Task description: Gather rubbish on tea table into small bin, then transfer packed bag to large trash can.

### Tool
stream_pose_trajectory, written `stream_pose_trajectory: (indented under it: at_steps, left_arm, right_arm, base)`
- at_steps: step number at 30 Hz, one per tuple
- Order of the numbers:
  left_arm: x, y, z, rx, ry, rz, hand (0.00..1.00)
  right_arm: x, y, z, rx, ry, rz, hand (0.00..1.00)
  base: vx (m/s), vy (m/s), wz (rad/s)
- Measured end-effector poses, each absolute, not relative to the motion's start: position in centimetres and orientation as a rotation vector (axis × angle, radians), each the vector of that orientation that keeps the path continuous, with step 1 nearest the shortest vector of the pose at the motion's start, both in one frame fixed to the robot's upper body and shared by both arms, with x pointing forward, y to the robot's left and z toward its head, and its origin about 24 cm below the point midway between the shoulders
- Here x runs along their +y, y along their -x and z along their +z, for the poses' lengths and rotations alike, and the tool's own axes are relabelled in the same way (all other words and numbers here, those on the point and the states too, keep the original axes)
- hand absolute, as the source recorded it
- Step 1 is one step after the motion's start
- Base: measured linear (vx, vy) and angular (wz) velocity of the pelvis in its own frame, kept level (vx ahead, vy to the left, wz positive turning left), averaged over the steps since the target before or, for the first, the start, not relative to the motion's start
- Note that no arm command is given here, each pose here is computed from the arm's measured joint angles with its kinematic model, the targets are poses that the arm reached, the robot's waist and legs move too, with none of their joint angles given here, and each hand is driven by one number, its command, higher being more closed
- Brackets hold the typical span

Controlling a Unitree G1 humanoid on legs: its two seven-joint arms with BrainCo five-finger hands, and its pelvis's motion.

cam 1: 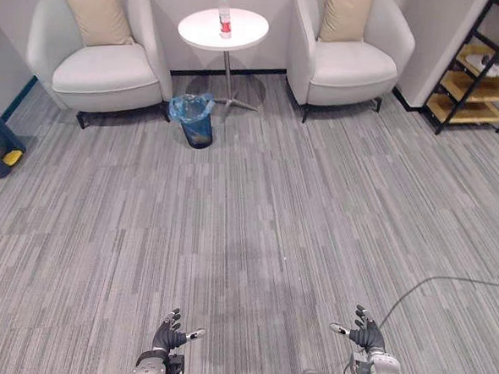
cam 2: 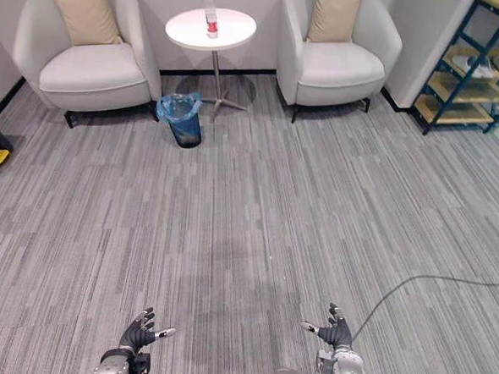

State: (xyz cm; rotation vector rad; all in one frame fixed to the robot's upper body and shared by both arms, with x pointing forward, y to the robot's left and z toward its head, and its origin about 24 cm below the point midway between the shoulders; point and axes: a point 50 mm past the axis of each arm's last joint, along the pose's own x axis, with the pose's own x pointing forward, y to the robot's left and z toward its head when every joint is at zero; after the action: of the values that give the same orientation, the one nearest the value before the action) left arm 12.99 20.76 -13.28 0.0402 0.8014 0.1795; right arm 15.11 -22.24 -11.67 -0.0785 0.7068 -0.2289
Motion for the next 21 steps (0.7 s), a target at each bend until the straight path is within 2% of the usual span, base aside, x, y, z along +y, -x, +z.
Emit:
stream_pose_trajectory:
  at_steps: [4, 10, 15, 21]
  left_arm:
    - [20.6, -14.2, -12.9, 0.771, -0.027, 0.187, 0.00]
    - [19.5, -14.8, -13.1, 0.772, 0.004, 0.182, 0.00]
    - [19.2, -15.3, -12.8, 0.752, 0.017, 0.173, 0.00]
    - [17.7, -16.1, -12.5, 0.723, 0.077, 0.182, 0.00]
  right_arm:
    - [-22.3, -16.2, -11.2, 0.679, 0.083, -0.222, 0.00]
    - [-22.2, -15.9, -11.4, 0.691, 0.087, -0.227, 0.00]
    - [-21.0, -16.4, -11.7, 0.697, 0.076, -0.185, 0.00]
    - [-20.9, -17.4, -11.3, 0.674, 0.075, -0.204, 0.00]
  base:
    - [0.35, -0.103, 0.48]
    - [0.49, -0.278, 0.38]
    - [0.44, -0.222, -0.18]
    - [0.32, 0.048, -0.40]
